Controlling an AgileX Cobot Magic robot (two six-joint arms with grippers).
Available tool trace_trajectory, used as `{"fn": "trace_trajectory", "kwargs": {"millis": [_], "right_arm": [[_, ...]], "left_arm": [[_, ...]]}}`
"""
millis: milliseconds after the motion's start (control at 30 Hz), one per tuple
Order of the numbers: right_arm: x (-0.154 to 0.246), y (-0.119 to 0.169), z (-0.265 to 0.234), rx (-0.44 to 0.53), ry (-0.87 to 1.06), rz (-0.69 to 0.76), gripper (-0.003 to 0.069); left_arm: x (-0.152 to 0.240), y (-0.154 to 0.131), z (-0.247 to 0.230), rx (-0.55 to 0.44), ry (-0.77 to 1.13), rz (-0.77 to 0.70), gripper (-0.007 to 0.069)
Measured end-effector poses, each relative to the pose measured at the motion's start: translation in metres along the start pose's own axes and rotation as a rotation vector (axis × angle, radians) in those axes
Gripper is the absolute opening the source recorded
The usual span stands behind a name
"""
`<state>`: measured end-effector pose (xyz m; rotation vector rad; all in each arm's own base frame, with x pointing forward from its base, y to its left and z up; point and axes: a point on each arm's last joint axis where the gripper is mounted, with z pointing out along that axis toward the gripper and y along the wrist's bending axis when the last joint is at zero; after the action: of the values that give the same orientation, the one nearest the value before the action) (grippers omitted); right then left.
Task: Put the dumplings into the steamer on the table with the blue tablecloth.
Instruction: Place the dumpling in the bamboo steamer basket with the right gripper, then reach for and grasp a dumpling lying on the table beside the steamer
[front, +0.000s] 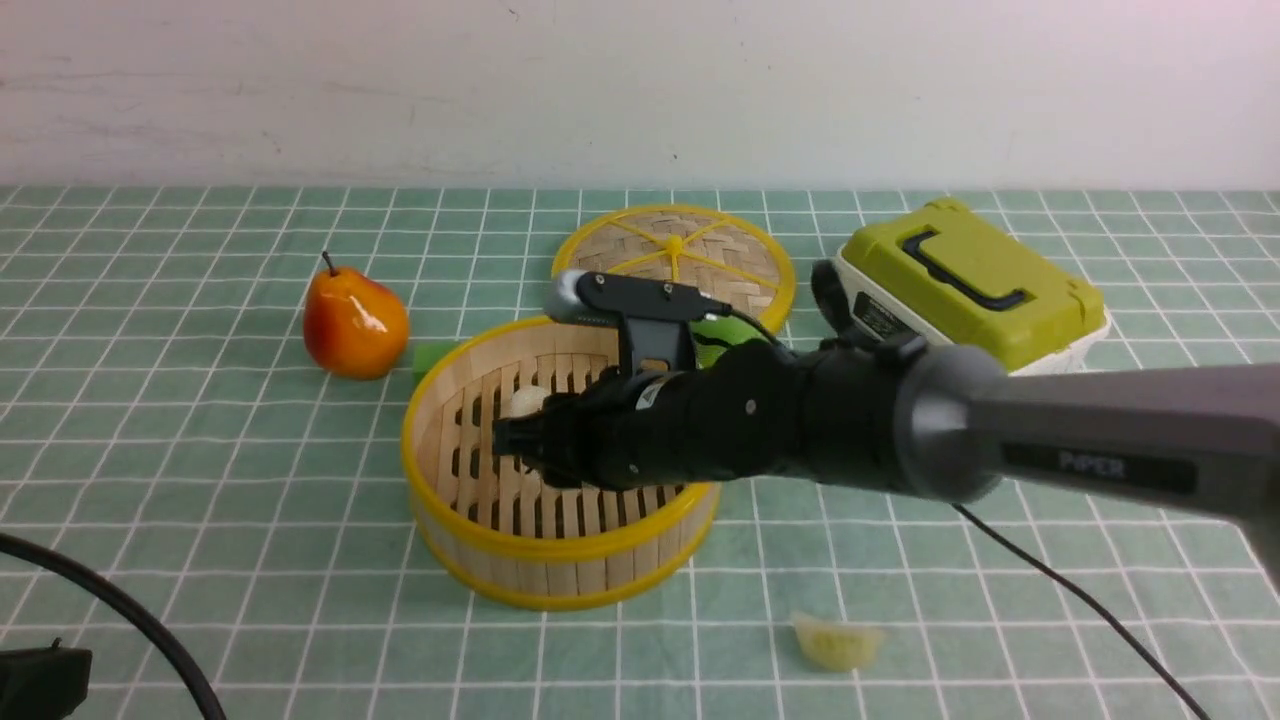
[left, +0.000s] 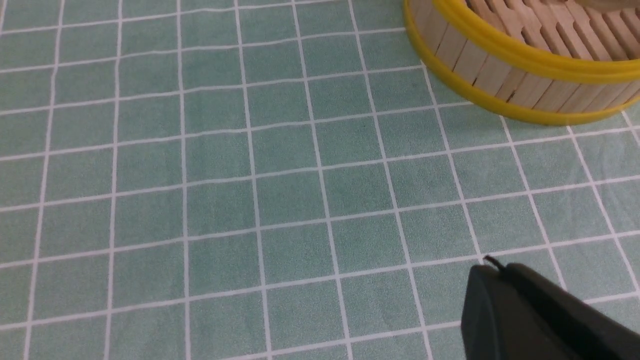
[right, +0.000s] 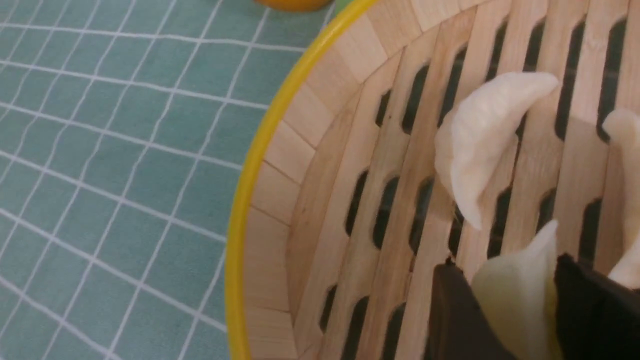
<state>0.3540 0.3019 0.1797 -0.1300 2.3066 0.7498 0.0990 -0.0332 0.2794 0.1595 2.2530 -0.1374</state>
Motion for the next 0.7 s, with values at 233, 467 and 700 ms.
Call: {"fn": "trace_trajectory", "kwargs": {"millis": [233, 467, 700], "right_arm": [[0.001, -0.002, 0.003, 0.006, -0.019, 0.024, 0.0323], [-0.031, 0.020, -0.040, -0.057, -0.089, -0.073, 0.0417], [-0.056, 0.011, -0.130, -0.009, 0.169, -0.489, 0.0358]], "left_arm": [[0.005, 0.000, 0.004, 0.005, 0.012, -0.001, -0.0014], [0.005, -0.001, 0.004, 0.013, 0.014, -0.008, -0.0014], [0.006, -0.002, 0.004, 0.017, 0.016, -0.013, -0.0012]]}}
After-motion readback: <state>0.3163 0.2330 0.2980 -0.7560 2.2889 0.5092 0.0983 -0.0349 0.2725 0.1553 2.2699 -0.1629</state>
